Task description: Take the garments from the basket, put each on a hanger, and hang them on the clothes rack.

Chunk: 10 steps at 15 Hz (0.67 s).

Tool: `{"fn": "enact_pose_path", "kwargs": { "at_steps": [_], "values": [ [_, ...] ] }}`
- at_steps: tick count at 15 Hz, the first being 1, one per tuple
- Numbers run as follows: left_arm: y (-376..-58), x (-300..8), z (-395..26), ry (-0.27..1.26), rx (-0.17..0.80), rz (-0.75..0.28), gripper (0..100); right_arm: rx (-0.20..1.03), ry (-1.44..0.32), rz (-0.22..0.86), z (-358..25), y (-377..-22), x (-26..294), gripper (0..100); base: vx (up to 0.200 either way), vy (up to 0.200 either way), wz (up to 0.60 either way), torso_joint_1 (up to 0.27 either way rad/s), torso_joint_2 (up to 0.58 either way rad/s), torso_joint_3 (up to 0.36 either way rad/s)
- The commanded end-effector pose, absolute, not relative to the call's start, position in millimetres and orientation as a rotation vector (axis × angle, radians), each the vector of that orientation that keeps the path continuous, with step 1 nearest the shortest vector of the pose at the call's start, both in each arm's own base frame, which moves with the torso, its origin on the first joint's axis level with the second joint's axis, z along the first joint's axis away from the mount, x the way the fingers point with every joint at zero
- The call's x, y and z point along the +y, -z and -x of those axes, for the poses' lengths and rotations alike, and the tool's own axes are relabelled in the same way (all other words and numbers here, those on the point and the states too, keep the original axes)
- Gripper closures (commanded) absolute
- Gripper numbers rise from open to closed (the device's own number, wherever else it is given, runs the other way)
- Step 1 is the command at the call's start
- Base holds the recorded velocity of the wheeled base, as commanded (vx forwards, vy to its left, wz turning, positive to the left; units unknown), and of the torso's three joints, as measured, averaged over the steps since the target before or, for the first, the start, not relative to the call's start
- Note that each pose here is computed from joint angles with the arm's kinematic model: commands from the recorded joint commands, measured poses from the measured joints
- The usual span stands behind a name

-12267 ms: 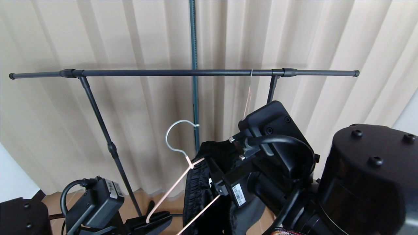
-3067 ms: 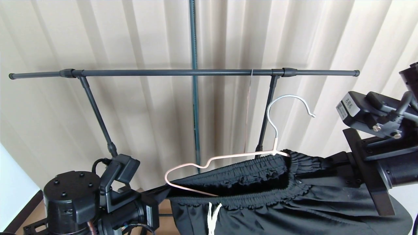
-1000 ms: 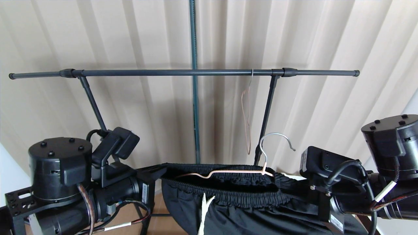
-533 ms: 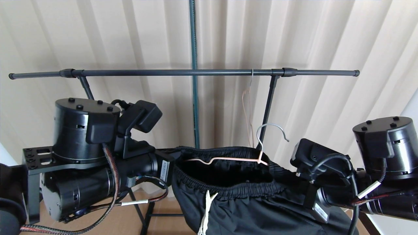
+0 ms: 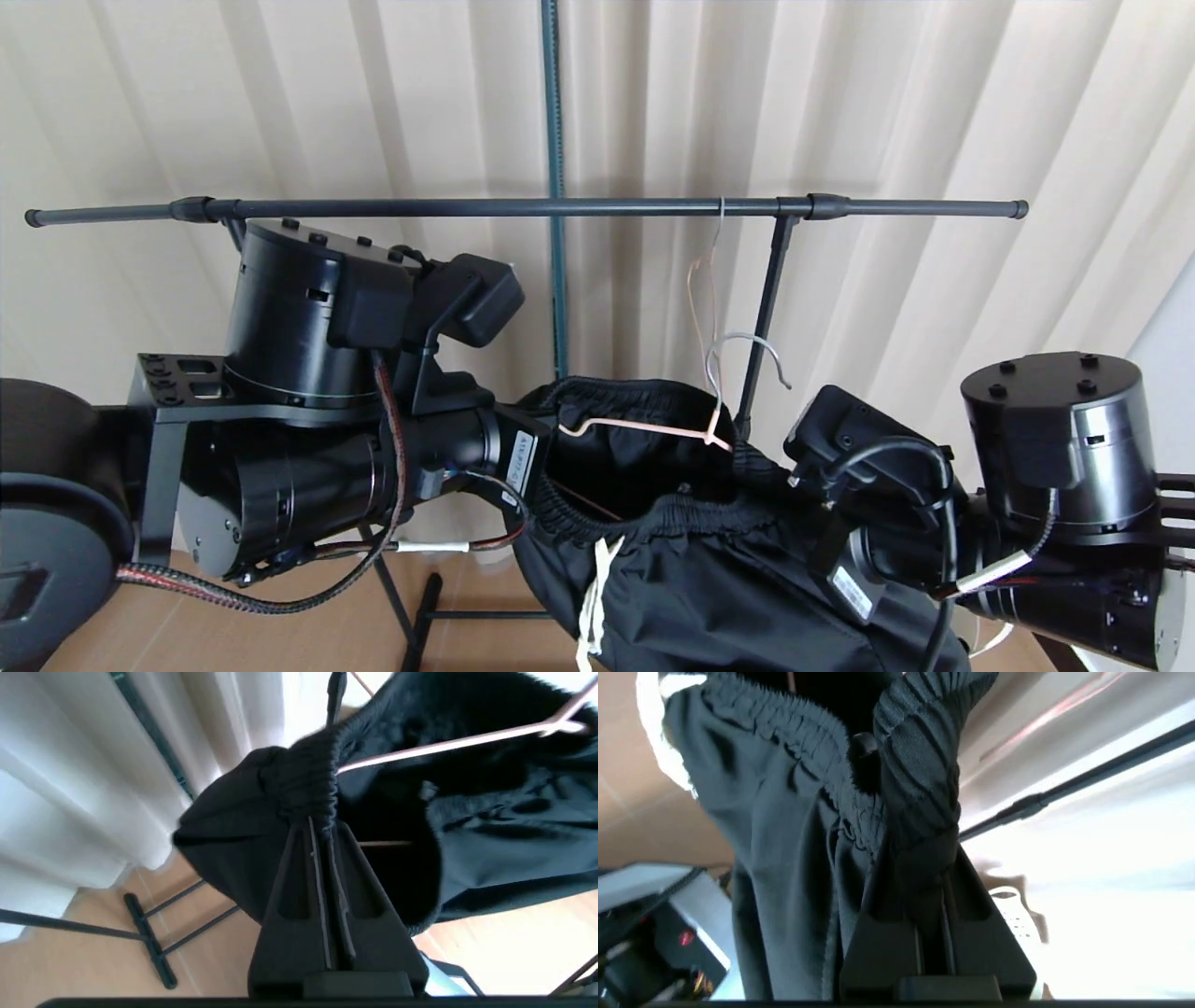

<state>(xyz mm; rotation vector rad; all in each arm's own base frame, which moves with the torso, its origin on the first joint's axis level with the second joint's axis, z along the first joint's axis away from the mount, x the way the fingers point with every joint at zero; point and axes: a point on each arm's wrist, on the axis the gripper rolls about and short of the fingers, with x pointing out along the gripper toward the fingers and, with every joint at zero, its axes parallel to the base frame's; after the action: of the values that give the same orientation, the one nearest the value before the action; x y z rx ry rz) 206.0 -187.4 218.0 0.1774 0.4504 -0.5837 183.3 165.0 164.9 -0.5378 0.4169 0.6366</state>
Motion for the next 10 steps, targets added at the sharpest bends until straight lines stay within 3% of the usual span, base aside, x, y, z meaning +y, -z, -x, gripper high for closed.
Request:
{"fn": "enact_pose_path", "kwargs": {
  "at_steps": [1, 10],
  "values": [
    [-224, -190, -207, 0.588, 0.433, -0.178, 100, 0.442, -0.658, 0.551, -184, -151, 175, 100, 0.000, 0.000, 0.00, 0.000, 0.00, 0.000],
    [-227, -200, -195, 0.648, 0.413, -0.204, 100, 0.376, -0.653, 0.425, -189, -151, 189, 100, 0.000, 0.000, 0.00, 0.000, 0.00, 0.000]
  ]
}}
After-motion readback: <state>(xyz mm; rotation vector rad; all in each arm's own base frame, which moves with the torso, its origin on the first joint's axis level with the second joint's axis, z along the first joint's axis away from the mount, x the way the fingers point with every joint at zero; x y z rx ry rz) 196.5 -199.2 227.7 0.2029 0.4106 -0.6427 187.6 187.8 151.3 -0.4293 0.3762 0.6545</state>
